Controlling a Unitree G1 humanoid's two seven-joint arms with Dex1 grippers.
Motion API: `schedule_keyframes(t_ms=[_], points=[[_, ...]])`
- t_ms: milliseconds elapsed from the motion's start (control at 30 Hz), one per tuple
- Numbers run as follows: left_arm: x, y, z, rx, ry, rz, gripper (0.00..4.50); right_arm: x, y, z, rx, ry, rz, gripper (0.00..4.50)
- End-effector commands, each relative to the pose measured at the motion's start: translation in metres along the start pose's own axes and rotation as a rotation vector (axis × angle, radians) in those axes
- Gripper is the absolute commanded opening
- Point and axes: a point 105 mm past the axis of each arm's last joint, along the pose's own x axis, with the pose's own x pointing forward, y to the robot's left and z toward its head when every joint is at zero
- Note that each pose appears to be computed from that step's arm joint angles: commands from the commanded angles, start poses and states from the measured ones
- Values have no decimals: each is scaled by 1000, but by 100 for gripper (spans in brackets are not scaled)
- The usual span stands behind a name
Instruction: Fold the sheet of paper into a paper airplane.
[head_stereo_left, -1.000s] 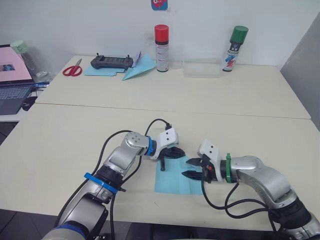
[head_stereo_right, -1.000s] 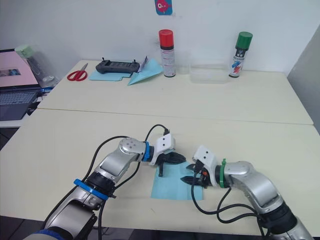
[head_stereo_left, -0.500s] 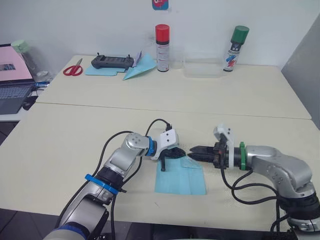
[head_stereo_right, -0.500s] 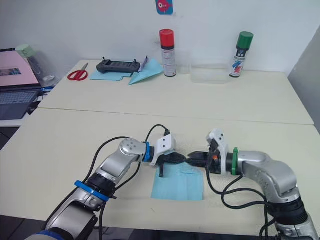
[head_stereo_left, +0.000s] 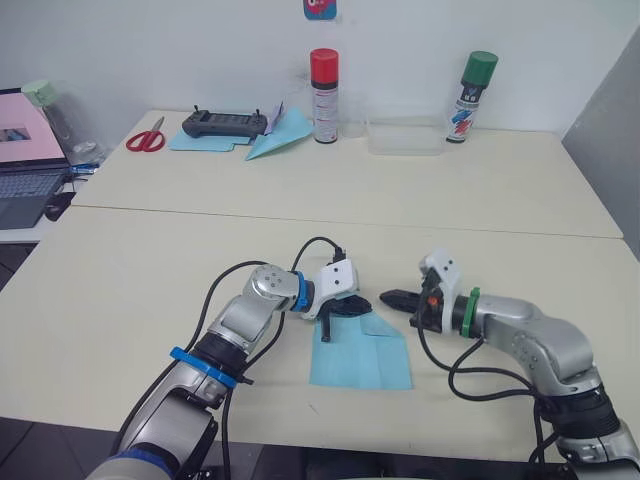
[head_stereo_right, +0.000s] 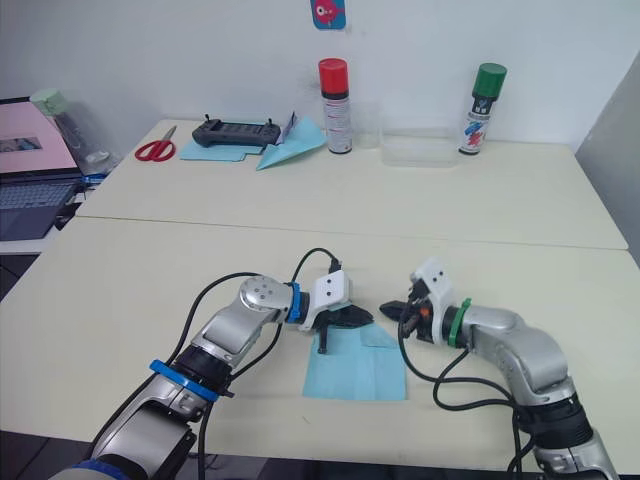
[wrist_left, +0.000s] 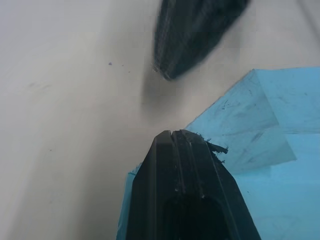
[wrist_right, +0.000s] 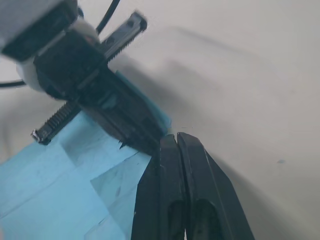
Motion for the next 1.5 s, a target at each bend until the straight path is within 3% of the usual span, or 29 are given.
schedule_keyframes(t_ms=[33, 233, 433, 600, 733, 800, 1033, 1233, 1500], points=[[6, -10, -37, -75, 134, -20, 0, 2, 9, -15, -11, 36, 17, 1], [7, -9, -36, -75, 132, -19, 0, -6, 1, -38, -23, 111, -34, 1], [7, -9, -37, -74, 133, -21, 0, -37, 6, -56, -19, 183, -33, 1], [6, -8, -37, -72, 134, -20, 0, -51, 13, -53, -47, 171, -12, 1], [6, -9, -38, -71, 134, -22, 0, -41, 15, -7, -87, -56, 3, 1], [6, -9, -37, -70, 133, -24, 0, -32, 18, 3, -107, -97, 22, 1], [5, -7, -36, -65, 131, -21, 0, -3, 15, -18, -147, 5, 17, 1], [2, -5, -37, -67, 135, -7, 0, 0, 13, -38, -154, 88, 17, 1], [-30, 29, -49, -146, 151, 187, 0, -2, 7, -45, -156, 107, -9, 1]])
